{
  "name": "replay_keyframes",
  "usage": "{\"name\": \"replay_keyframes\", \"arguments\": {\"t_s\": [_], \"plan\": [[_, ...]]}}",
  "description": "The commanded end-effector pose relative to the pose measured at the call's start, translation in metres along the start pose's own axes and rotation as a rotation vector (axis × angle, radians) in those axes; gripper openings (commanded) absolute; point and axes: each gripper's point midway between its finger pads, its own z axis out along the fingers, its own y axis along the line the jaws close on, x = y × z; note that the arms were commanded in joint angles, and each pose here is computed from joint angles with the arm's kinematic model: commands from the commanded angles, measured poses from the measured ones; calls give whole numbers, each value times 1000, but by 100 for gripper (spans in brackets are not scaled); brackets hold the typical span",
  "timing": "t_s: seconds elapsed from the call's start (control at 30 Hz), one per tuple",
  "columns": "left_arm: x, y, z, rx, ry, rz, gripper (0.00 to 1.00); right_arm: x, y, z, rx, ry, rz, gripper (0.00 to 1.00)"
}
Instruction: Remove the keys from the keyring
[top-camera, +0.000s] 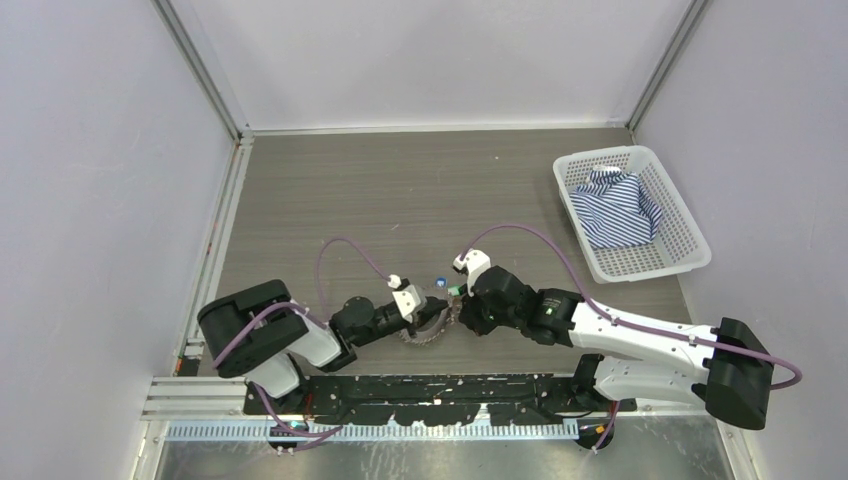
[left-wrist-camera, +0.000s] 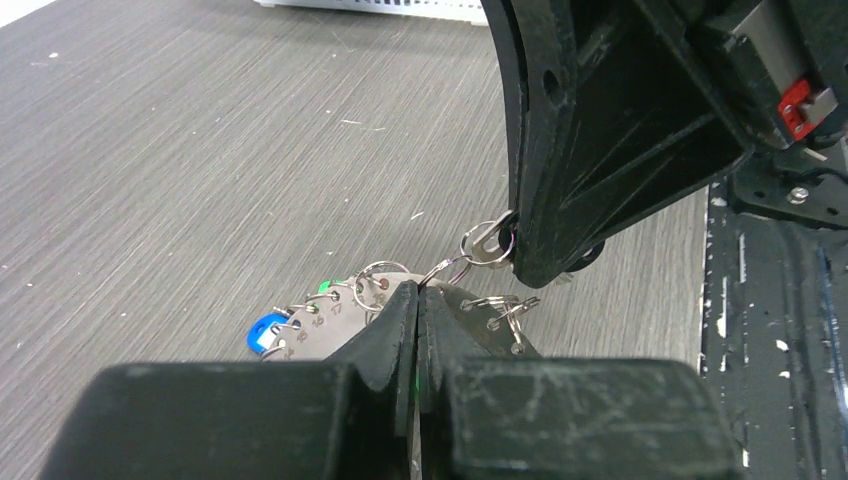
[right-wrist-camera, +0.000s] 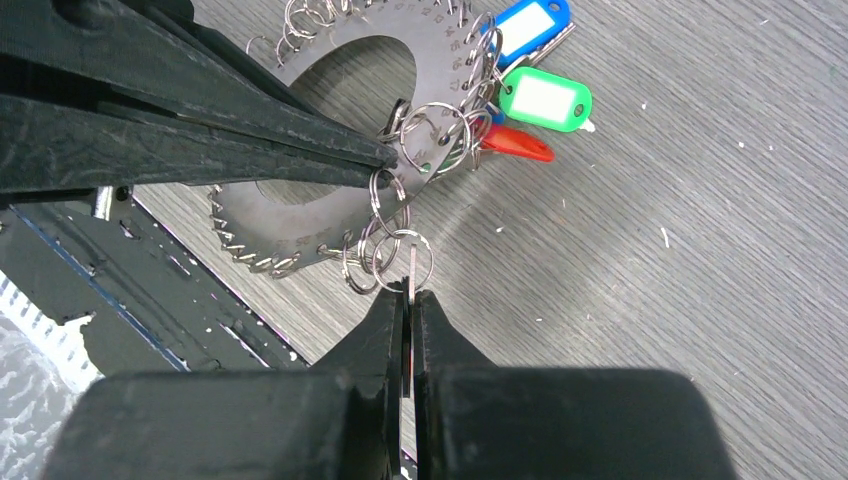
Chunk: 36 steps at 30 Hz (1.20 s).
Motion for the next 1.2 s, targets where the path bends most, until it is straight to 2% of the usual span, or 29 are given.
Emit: {"name": "replay_keyframes", "arguments": {"t_s": [0.0,0.33,0.63,0.83,1.17], "plan": [[-23,9,-5,-20,-79,-58,0,-13,7,-10,-30,-34,2,1],[-45,2,-12,20,-143,-69,0,-7,10,-2,-36,-2,13,1],[-43,-8,-8,76,-132,-106,0,-20,12,-8,-33,-8,-8,1],[-46,-26,-14,137,-98,-122,18,-29,12,-15,-19,-6,-24,1],[-30,-37,-15,177,29,-108,22,-40,11,-15,-5,-40,-56,1]]}}
